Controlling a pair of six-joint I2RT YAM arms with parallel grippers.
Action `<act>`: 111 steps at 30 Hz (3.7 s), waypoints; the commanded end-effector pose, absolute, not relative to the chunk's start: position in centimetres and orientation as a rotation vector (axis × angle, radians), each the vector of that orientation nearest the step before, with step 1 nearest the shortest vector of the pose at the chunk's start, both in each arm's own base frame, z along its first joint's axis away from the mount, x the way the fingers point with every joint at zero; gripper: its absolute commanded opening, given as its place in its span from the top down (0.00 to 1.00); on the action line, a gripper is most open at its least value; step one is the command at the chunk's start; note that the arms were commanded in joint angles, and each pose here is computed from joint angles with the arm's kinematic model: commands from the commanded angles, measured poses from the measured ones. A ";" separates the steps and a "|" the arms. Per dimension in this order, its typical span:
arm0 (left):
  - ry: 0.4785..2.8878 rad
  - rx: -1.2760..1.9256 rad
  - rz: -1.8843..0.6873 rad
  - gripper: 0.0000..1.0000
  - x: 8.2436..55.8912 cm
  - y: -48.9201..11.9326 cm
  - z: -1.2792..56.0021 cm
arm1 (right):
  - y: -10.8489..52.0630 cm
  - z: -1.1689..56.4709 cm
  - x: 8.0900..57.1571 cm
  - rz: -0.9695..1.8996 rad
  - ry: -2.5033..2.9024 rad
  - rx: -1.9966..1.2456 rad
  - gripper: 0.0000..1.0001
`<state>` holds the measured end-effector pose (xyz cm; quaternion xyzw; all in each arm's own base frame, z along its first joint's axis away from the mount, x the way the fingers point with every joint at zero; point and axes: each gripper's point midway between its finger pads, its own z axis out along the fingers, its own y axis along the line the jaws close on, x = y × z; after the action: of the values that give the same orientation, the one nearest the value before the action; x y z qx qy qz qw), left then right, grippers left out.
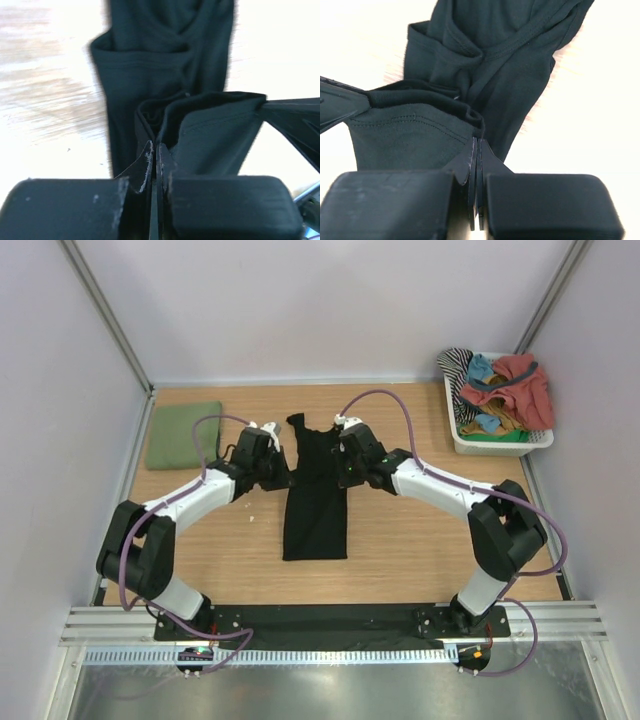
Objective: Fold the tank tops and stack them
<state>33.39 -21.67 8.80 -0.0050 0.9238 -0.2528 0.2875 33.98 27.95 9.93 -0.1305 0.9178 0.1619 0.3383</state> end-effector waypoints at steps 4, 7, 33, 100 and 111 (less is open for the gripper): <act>2.356 -0.007 -0.726 1.00 35.1 -22.8 13.6 | 27.2 13.7 35.0 0.386 2.310 -0.276 0.99; 2.337 -0.012 -0.737 1.00 35.5 -23.0 14.5 | 26.8 14.3 35.2 0.362 2.302 -0.261 0.99; 2.391 -0.090 -0.579 0.99 43.1 -24.3 12.2 | 25.9 12.2 41.8 0.370 2.363 -0.165 0.94; 2.569 -0.091 -0.611 0.37 23.9 -21.2 5.4 | 27.7 6.0 20.5 0.806 2.546 -0.318 0.47; 2.598 -0.062 -0.666 0.54 23.9 -22.7 3.1 | 28.0 3.6 21.8 0.703 2.564 -0.346 0.57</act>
<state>23.75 -21.54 3.30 -0.0266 0.9492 -0.2193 0.2241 19.97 26.67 2.36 -0.1203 0.9434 0.2439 0.1897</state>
